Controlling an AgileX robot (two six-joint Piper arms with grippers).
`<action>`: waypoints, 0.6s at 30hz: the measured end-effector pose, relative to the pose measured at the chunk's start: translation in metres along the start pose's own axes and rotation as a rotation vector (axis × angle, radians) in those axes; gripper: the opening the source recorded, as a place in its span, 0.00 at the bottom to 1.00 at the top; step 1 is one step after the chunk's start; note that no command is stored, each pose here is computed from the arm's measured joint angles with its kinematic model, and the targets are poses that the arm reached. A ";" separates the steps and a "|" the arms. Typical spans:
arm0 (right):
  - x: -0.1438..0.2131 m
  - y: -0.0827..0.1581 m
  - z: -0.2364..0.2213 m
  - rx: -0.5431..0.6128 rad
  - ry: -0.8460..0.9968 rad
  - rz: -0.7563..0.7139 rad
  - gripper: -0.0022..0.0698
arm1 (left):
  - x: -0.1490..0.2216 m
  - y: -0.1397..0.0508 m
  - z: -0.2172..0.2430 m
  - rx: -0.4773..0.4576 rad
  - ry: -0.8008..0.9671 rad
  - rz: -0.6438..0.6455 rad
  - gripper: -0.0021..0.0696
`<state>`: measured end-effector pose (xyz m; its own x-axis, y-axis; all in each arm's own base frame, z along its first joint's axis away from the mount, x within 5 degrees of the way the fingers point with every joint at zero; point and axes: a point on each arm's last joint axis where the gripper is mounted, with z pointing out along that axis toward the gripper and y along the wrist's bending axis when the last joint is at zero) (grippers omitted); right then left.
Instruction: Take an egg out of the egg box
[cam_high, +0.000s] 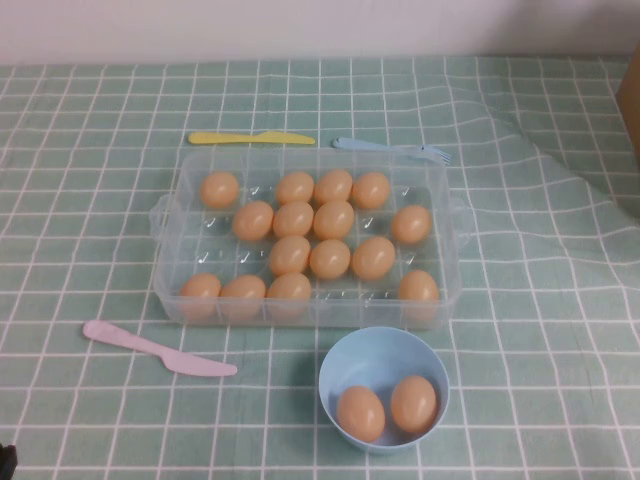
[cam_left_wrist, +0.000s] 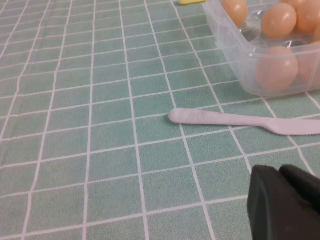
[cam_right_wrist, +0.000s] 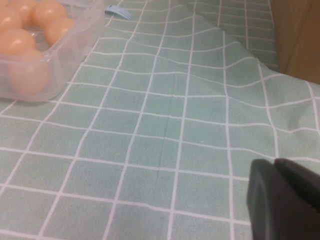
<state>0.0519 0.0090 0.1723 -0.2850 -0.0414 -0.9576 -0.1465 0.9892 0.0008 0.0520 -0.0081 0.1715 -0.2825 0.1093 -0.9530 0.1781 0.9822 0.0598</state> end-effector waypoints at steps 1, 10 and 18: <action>0.000 0.000 0.000 0.000 0.000 0.000 0.01 | 0.000 0.000 0.000 0.000 0.000 0.000 0.02; 0.000 0.000 0.000 0.000 0.000 0.000 0.01 | 0.000 0.000 0.000 0.000 0.000 0.000 0.02; 0.000 0.000 0.000 0.000 0.000 0.000 0.01 | -0.001 -0.001 0.000 0.014 -0.016 -0.038 0.02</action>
<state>0.0519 0.0090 0.1723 -0.2850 -0.0414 -0.9576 -0.1465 0.9892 0.0008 0.0522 -0.0095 0.1728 -0.2743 0.0689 -0.9592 0.1807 0.9833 0.0190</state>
